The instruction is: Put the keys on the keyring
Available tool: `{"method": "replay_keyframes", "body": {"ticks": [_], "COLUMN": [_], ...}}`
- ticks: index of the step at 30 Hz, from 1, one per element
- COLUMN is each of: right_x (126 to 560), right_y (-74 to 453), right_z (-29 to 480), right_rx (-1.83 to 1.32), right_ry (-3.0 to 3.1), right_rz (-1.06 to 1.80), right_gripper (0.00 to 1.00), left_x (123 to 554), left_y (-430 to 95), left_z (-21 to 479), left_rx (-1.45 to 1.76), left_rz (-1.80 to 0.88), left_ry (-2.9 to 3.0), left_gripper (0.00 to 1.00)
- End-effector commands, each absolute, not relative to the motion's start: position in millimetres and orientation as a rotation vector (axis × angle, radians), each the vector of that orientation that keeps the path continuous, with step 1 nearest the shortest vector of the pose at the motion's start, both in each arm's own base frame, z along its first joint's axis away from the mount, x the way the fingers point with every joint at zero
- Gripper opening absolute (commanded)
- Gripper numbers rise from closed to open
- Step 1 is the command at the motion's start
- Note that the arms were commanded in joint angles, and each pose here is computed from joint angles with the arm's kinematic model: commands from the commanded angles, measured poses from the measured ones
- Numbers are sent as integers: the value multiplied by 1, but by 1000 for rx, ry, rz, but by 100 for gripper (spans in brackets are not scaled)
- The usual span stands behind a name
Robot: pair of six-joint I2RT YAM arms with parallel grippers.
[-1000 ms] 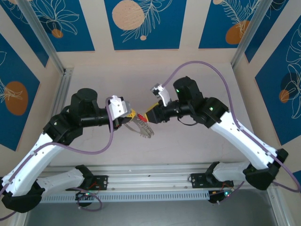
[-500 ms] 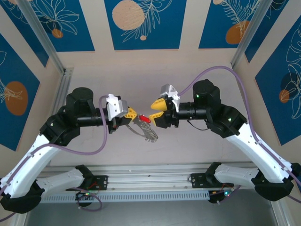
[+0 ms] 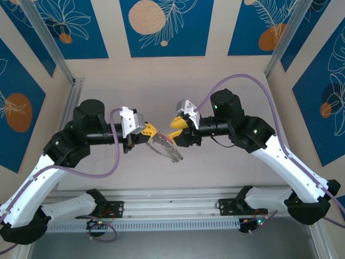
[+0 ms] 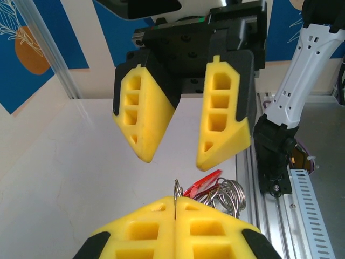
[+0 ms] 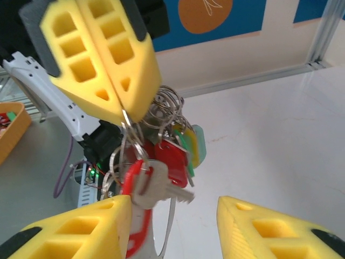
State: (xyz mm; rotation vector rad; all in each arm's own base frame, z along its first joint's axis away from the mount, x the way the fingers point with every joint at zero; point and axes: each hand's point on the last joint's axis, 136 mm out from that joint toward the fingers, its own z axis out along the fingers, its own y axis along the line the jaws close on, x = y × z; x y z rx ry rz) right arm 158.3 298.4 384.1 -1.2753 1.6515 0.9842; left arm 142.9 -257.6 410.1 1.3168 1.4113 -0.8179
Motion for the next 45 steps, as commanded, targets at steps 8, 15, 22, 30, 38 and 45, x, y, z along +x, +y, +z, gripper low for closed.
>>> {"method": "replay_keyframes", "body": {"ticks": [8,15,22,30,38,45], "right_x": [134,125,113,105,110,112], "right_y": [296,310,319,323,332,331], "right_z": [414,424,429,427,426,428], "right_rx": [-1286,-1377,-1445,-1487,-1492,-1481], "right_ry": [1420,1330,1259,1233,1216,1190], "right_rz": [1052,1119,1195,1215,1220,1167], "right_gripper": [42,36,32,21,13,0], "left_x": [123,110,107,107,104,107], "left_y": [-255,-255,-256,-257,-257,-258], "left_z": [439,451,450,452,455,453], "left_rx": [1311,1318,1322,1316,1306,1290], "left_rz": [-883,-958,-989,-993,-1018,-1011], "left_ry": [1304,1256,1245,1230,1215,1215], "left_gripper": [0,0,0,0,0,0]}}
